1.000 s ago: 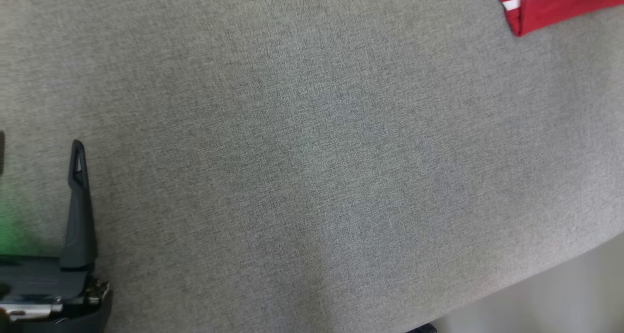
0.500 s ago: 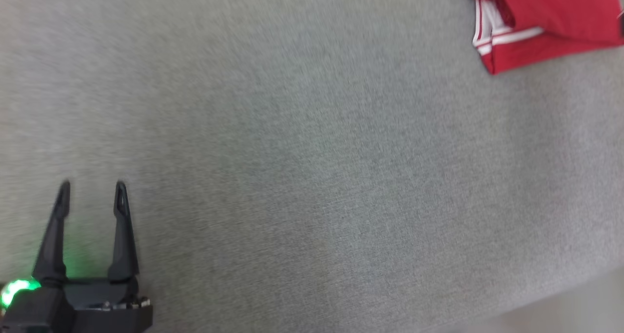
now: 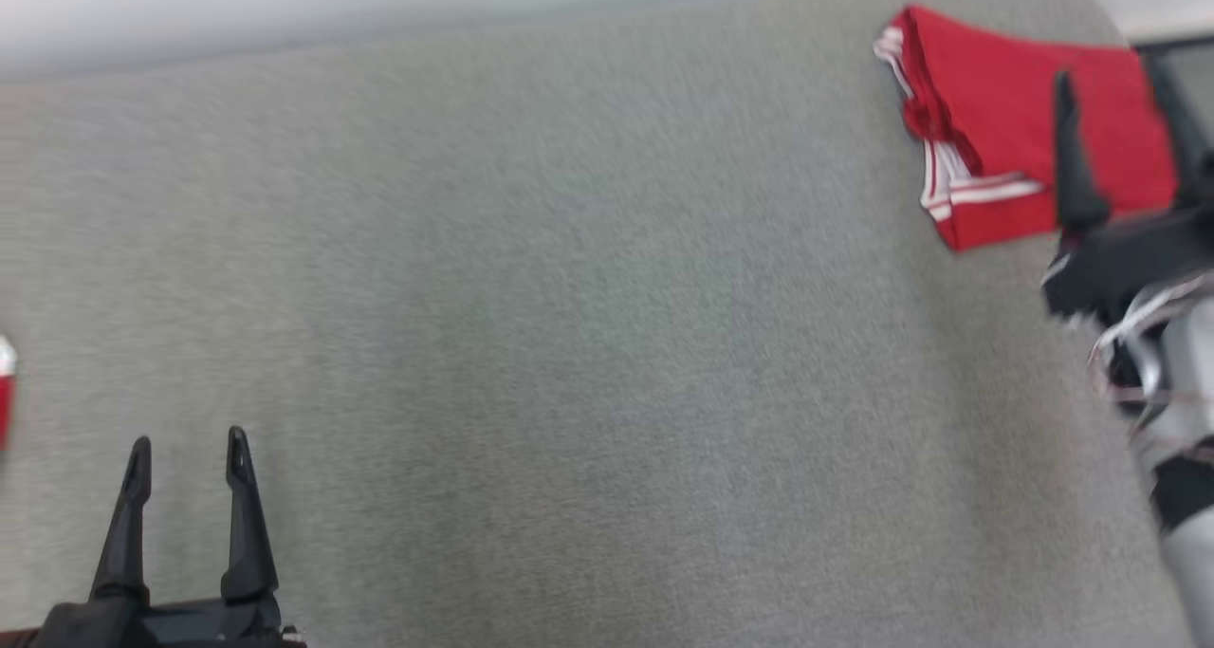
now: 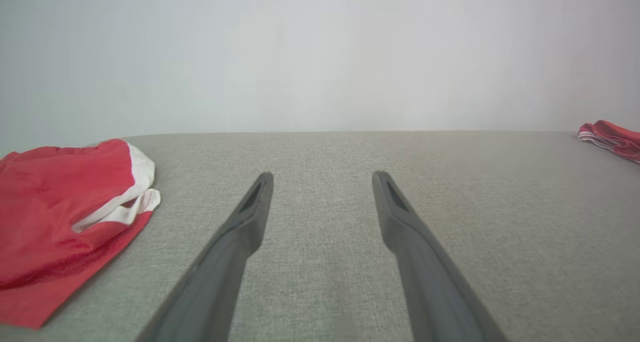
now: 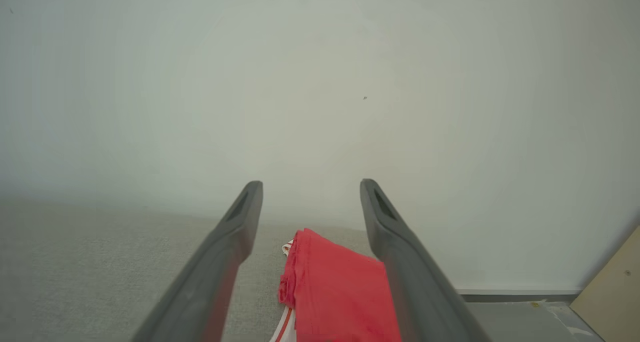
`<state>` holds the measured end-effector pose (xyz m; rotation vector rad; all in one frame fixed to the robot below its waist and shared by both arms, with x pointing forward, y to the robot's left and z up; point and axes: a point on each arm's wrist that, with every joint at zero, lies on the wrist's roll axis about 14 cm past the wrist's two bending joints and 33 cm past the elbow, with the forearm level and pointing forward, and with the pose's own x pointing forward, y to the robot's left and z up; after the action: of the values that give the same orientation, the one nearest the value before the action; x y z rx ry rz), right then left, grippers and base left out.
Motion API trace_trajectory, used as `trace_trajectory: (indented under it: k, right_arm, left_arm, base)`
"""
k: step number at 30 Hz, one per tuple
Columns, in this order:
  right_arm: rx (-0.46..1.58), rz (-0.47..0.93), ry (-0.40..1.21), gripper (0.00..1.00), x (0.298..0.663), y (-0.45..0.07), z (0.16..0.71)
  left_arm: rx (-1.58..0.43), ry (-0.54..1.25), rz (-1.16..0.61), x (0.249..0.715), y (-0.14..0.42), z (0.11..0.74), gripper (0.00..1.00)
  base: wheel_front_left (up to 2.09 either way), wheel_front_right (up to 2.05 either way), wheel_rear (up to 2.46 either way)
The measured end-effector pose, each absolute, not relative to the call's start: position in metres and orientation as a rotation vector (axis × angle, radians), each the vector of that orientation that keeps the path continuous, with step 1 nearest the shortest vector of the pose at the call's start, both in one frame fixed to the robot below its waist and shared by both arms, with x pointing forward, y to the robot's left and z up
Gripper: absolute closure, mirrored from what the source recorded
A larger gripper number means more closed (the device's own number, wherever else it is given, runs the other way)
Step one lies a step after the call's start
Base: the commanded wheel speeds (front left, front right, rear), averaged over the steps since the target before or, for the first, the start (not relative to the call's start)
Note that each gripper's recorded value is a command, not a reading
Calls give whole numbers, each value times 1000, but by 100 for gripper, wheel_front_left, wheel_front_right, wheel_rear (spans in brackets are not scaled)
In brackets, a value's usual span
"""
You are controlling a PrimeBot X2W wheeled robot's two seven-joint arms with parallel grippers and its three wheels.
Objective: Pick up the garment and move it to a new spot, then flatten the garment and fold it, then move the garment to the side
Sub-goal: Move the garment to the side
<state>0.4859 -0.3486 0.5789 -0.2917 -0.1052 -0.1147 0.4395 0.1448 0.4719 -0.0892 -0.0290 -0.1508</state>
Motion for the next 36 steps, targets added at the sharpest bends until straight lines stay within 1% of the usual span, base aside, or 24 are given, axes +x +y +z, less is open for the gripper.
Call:
trace_trajectory:
  k: [8, 12, 20, 26, 31, 36]
  right_arm:
    - [-138, -63, -133, 0, 455, -304, 561]
    - [-72, -45, -109, 0, 434, -283, 540]
    - [16, -19, -92, 0, 402, -251, 520]
    - [63, -26, -103, 0, 381, -239, 517]
    - [89, -56, -71, 0, 361, -238, 503]
    - [104, -67, -68, 0, 353, -236, 501]
  left_arm:
    - [-81, -64, -87, 416, 168, 492, 0]
    - [-79, -80, -62, 405, 177, 500, 0]
    - [-69, -78, -11, 386, 195, 502, 0]
    - [-66, -70, 6, 376, 201, 500, 0]
    - [-65, -70, 23, 368, 206, 501, 0]
    - [-54, -56, 22, 362, 206, 497, 0]
  base:
    - [0, 0, 0]
    - [0, 0, 0]
    - [0, 0, 0]
    - [0, 0, 0]
    - [0, 0, 0]
    - [0, 0, 0]
